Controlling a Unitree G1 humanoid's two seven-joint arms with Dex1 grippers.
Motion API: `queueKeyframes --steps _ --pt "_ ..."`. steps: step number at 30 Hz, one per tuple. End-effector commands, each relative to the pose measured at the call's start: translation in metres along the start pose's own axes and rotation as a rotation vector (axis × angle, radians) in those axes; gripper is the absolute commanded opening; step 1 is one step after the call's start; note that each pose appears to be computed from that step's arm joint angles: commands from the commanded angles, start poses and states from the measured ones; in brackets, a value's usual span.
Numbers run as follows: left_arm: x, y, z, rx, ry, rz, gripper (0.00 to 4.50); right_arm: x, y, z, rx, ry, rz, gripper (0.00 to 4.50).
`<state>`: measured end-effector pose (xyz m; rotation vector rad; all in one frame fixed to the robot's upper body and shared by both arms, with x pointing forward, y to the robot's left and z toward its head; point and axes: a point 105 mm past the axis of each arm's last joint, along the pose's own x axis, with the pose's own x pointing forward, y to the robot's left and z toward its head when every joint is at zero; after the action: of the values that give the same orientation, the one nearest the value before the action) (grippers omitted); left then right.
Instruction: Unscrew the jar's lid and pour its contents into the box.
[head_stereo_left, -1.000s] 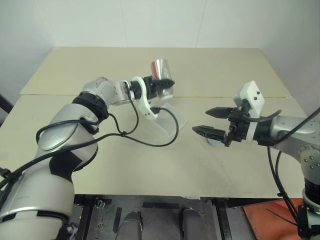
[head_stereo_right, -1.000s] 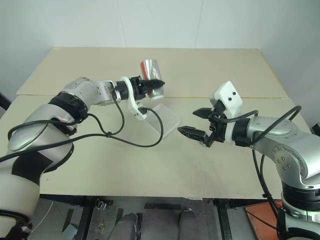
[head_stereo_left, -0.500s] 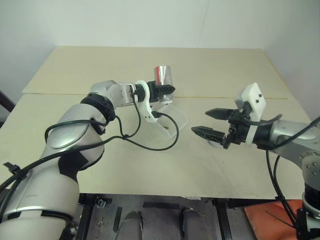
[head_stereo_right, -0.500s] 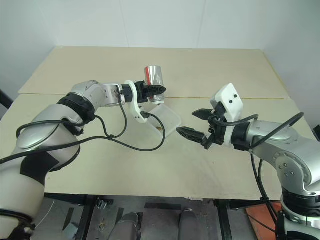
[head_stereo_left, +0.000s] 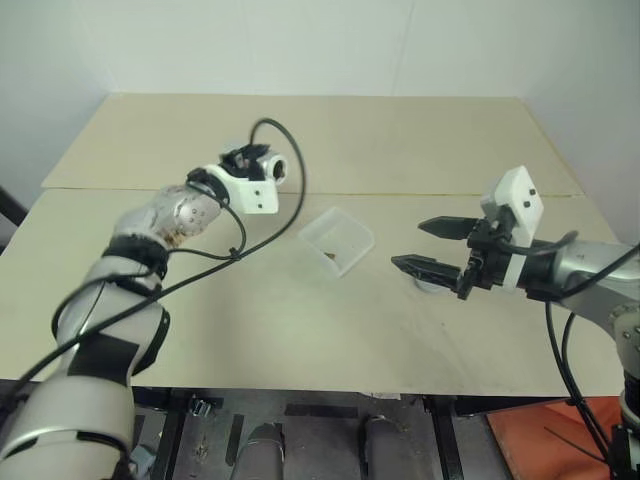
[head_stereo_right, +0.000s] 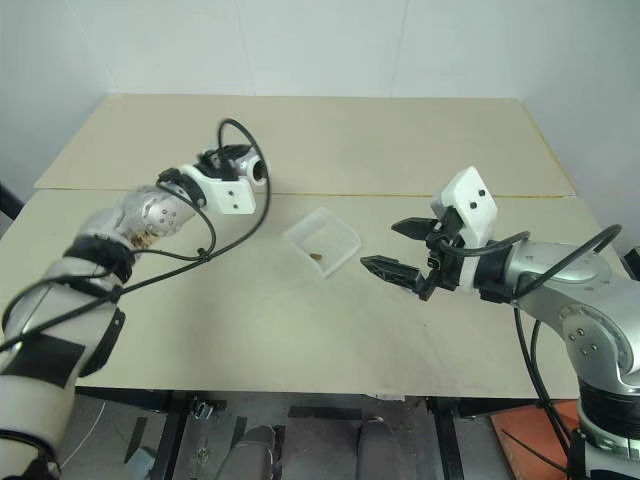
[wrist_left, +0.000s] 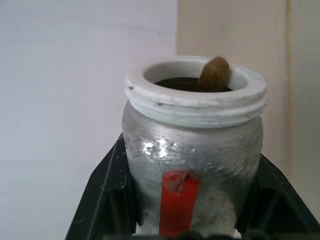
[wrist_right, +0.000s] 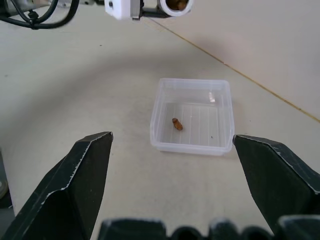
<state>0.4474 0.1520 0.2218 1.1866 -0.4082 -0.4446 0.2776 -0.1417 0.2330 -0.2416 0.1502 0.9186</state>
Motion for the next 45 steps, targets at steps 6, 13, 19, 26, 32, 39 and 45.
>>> queueKeyframes --steps 6,13,19,26,32,39,45 --pt "-0.021 0.027 0.007 -0.721 -0.089 0.213 1.95 -0.004 -0.003 0.02 -0.056 -0.063 0.006 4.47" --pt "-0.031 0.001 -0.012 -0.972 0.0 0.234 1.95 -0.004 0.001 0.023 -0.061 -0.071 0.016 4.47" --pt "-0.036 -0.023 -0.016 -1.052 0.037 0.173 1.95 -0.005 0.005 0.018 -0.058 -0.058 0.013 4.47" --pt "-0.042 -0.049 -0.024 -1.133 0.082 0.14 1.95 -0.005 0.009 0.015 -0.056 -0.053 0.017 4.47" --pt "-0.058 -0.061 -0.03 -1.127 0.123 0.115 3.63 -0.002 0.012 0.014 -0.055 -0.051 0.037 4.5" --pt "-0.08 -0.058 -0.029 -1.083 0.131 0.072 4.47 0.001 0.014 0.011 -0.054 -0.047 0.053 4.5" --pt "-0.135 -0.042 -0.013 -0.97 0.104 -0.145 4.47 -0.004 0.011 0.002 -0.058 -0.019 0.041 4.5"
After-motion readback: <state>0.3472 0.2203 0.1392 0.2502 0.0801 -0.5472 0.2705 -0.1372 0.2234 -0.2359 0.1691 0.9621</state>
